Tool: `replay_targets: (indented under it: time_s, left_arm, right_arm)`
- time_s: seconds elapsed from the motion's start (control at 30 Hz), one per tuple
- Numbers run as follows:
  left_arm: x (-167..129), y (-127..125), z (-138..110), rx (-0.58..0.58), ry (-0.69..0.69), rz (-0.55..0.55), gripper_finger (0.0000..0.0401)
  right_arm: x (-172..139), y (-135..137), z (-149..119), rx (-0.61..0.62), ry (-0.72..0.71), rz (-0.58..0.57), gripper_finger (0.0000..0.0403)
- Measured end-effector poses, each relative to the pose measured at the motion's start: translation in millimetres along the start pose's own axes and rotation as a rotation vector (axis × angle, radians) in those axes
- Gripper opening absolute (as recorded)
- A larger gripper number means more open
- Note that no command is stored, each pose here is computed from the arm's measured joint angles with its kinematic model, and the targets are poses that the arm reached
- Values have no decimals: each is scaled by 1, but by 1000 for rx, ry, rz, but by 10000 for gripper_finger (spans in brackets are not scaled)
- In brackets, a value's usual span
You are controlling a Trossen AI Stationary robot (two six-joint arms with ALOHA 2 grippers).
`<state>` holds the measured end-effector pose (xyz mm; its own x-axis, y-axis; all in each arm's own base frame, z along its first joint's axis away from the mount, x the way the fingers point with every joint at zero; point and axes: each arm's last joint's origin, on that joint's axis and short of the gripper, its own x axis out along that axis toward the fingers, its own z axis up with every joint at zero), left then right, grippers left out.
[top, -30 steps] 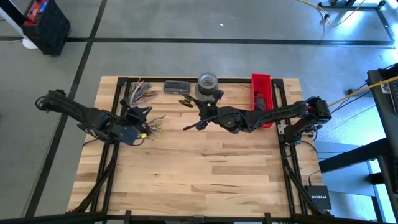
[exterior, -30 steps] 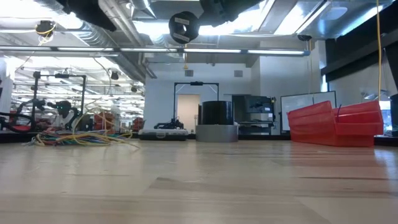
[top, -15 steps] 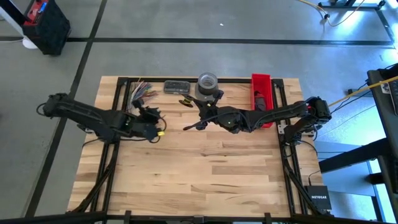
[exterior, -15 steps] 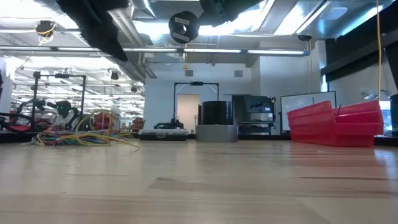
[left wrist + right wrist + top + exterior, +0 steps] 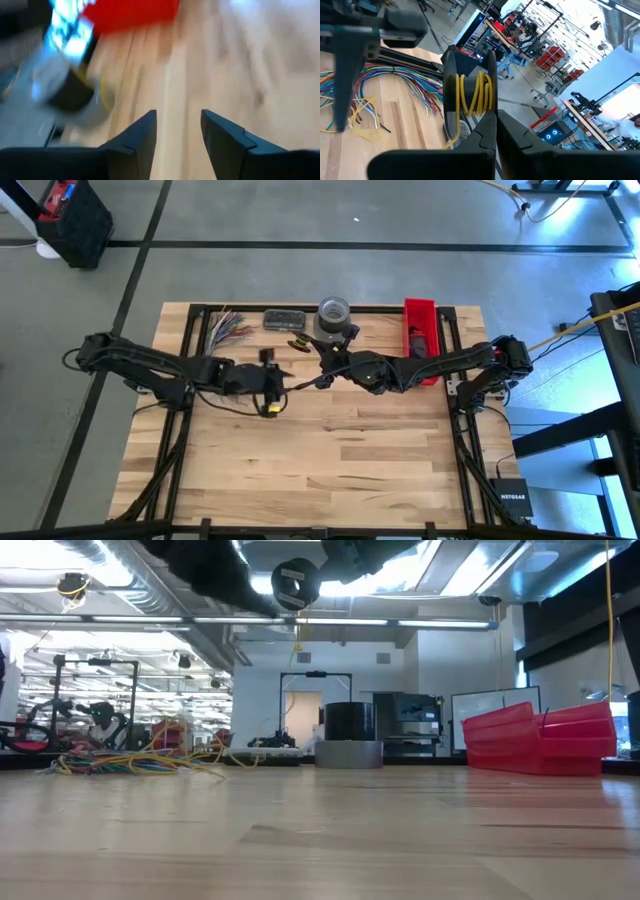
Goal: Coil cords
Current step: Uncoil the yellow wire from the spool
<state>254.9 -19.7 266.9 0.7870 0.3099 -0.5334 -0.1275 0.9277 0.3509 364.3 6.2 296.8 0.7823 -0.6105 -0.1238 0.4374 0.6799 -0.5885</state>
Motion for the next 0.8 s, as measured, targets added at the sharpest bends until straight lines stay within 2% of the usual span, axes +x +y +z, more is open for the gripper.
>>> replay_targets:
  time_s: [0.07, 0.17, 0.37, 0.43, 0.57, 0.8]
  left_arm:
    - [4, 0, 3, 3, -119, 7, 147]
    - [13, 5, -4, -23, -214, 66, 147]
    - [26, 30, -19, -235, -281, 171, 147]
    - [28, 36, -22, -281, -315, 153, 147]
    - [32, 40, -22, -320, -376, 34, 147]
    - [47, 42, -25, -334, -383, 15, 136]
  right_arm:
    - [0, 0, 0, 0, 0, 0, 5]
    - [0, 0, 0, 0, 0, 0, 5]
    - [0, 0, 0, 1, -1, 1, 5]
    - [0, 0, 0, 3, -3, -1, 5]
    - [0, -1, 1, 10, -14, -6, 5]
    - [0, 0, 2, 7, -13, -2, 5]
